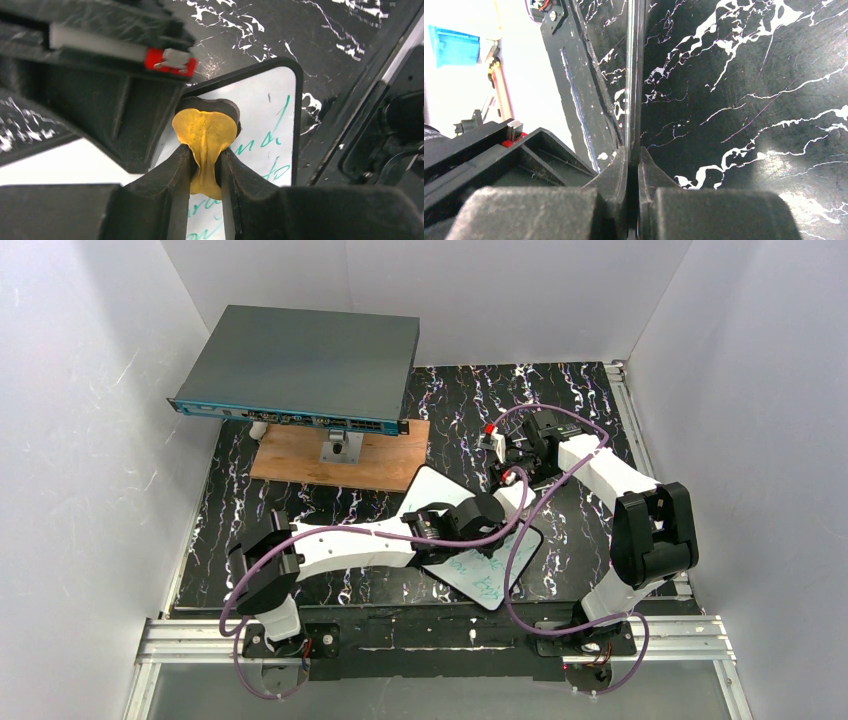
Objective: Erase the whiteboard
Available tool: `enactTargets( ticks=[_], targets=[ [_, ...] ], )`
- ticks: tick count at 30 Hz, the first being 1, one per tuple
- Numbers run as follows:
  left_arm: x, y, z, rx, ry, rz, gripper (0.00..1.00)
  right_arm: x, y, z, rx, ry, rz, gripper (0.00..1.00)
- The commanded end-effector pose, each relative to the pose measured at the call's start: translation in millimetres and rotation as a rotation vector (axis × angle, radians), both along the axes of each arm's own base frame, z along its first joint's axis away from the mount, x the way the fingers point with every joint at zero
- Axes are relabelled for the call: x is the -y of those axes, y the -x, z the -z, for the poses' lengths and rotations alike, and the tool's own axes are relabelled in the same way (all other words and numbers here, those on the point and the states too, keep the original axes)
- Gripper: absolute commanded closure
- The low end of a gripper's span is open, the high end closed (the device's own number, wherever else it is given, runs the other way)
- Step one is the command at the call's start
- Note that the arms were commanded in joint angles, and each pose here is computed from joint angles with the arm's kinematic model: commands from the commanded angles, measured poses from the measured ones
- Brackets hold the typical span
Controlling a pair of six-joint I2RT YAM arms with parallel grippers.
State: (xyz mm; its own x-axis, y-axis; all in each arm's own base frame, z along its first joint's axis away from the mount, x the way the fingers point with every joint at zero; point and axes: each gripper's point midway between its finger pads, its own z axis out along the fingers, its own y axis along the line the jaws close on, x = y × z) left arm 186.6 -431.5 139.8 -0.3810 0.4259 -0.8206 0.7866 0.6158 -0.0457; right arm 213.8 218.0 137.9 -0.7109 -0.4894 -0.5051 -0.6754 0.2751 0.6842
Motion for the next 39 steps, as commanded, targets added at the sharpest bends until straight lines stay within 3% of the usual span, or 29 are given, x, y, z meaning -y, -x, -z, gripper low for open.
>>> enactTargets(
  ticks=[1, 5, 9, 21, 26, 33, 39],
  targets=[
    [2, -11, -21, 0.259, -0.083, 0.226, 1.00, -9, -2, -12, 0.072, -0.081, -0.040, 0.99],
    [-9, -13, -3, 0.275, -0.221, 0.313, 1.00, -9, -2, -13, 0.074, -0.081, -0.041, 0.99],
    [-27, -24, 7, 0.288, -0.296, 0.290, 1.00, -9, -2, -12, 0.072, -0.078, -0.040, 0.99],
    [-87, -33, 16, 0.249, -0.324, 0.225, 1.00, -9, -2, -11, 0.074, -0.076, -0.041, 0.99],
    [-71, -15, 10, 0.222, -0.199, 0.311, 1.00, -9, -3, -11, 0.072, -0.076, -0.041, 0.99],
    [-8, 14, -16, 0.195, 0.009, 0.460, 1.00, -9, -3, -9, 0.066, -0.074, -0.039, 0.99],
    [25, 6, -19, 0.152, 0.062, 0.381, 1.00, -9, -3, -10, 0.068, -0.077, -0.039, 0.99]
  ],
)
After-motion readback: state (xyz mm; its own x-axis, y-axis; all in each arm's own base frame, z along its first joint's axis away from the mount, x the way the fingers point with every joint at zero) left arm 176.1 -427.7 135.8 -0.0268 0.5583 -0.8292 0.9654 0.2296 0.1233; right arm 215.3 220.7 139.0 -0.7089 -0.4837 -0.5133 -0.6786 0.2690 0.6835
